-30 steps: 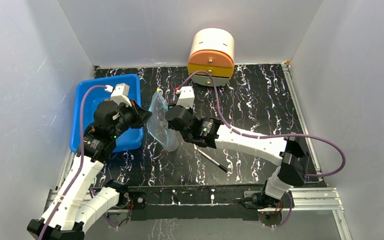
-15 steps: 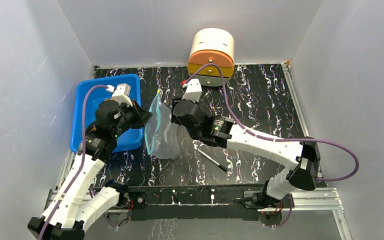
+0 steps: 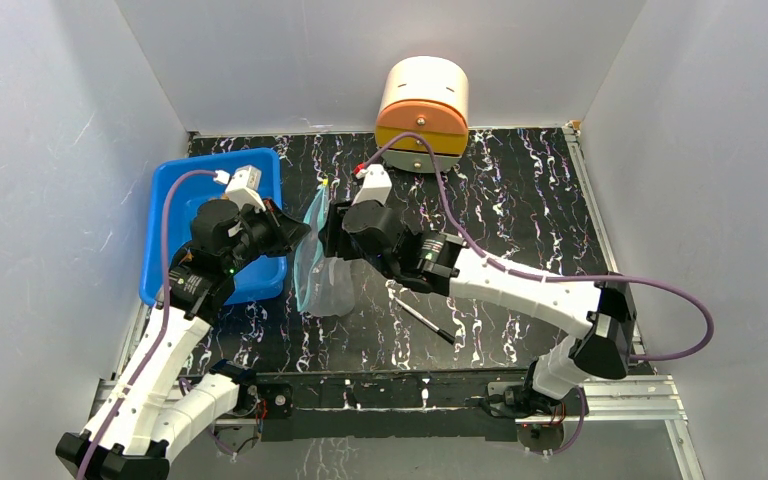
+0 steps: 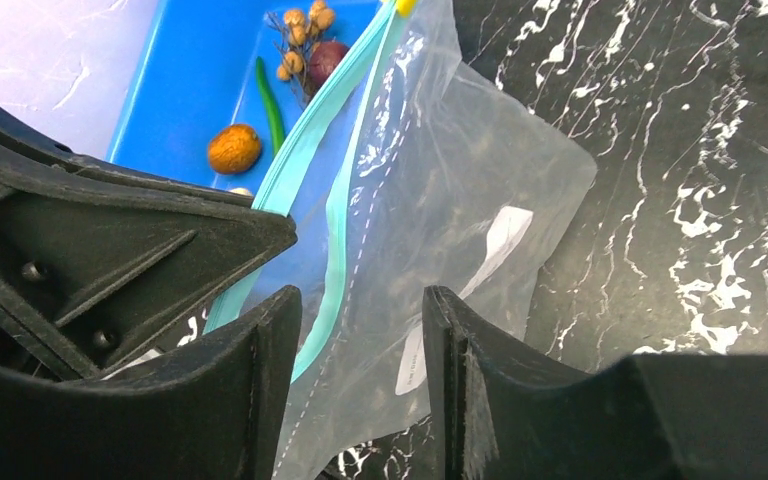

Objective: Place the food in the zip-top bag and seal the zipper
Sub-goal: Open the zipper of the food storage bag.

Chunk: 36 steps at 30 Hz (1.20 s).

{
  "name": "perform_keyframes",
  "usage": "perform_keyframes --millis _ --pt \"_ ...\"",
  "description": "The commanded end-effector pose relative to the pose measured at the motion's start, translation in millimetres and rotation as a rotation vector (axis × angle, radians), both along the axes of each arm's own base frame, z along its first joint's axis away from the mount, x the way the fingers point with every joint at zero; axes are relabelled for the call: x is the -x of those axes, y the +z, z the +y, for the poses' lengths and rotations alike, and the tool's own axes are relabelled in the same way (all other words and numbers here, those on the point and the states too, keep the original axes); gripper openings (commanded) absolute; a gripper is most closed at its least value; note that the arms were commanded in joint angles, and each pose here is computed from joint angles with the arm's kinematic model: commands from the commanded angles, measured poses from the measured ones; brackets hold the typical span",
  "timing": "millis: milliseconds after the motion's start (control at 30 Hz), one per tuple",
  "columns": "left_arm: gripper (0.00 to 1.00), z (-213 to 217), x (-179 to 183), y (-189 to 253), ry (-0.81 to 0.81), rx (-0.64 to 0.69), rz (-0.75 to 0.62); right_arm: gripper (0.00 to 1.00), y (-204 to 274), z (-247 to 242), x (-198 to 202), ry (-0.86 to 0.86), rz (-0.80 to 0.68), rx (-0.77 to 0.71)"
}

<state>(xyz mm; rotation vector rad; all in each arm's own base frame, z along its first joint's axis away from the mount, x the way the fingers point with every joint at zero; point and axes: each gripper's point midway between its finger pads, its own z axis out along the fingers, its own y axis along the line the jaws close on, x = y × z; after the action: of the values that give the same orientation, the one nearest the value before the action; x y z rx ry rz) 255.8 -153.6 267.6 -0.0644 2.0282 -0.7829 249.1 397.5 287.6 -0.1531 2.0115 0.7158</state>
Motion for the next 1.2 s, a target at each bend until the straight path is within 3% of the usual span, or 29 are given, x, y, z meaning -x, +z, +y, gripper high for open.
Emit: perform_keyframes --millis 0,100,167,300,667,767,933,1167 --pt "0.0 -3 2 16 -0.01 0.028 -0.03 0.41 31 14 8 0.022 -0.001 -0.106" --pt "0.0 -1 2 14 -0.005 0.021 -0.021 0.37 39 19 18 0.052 0.003 -0.155" --pt "0.0 -2 2 15 -0.004 0.026 -0.022 0.4 39 25 25 0.071 0.021 -0.162" --pt "0.0 -4 3 21 -0.006 0.056 -0.031 0.46 21 25 20 0.006 0.037 -0.088" --pt "0.0 -10 12 23 -0.024 0.124 -0.017 0.43 -1 20 -11 -0.113 -0.063 0.073" --pt "0.0 -10 12 22 -0.02 0.128 -0.014 0.32 1 10 -19 -0.163 -0.104 0.115" --pt "0.0 9 7 5 0.053 0.007 0.017 0.03 17 -8 -22 -0.176 -0.182 0.111" --pt "0.0 39 -1 -10 0.162 -0.157 0.041 0.0 43 -25 -23 -0.097 -0.265 0.012"
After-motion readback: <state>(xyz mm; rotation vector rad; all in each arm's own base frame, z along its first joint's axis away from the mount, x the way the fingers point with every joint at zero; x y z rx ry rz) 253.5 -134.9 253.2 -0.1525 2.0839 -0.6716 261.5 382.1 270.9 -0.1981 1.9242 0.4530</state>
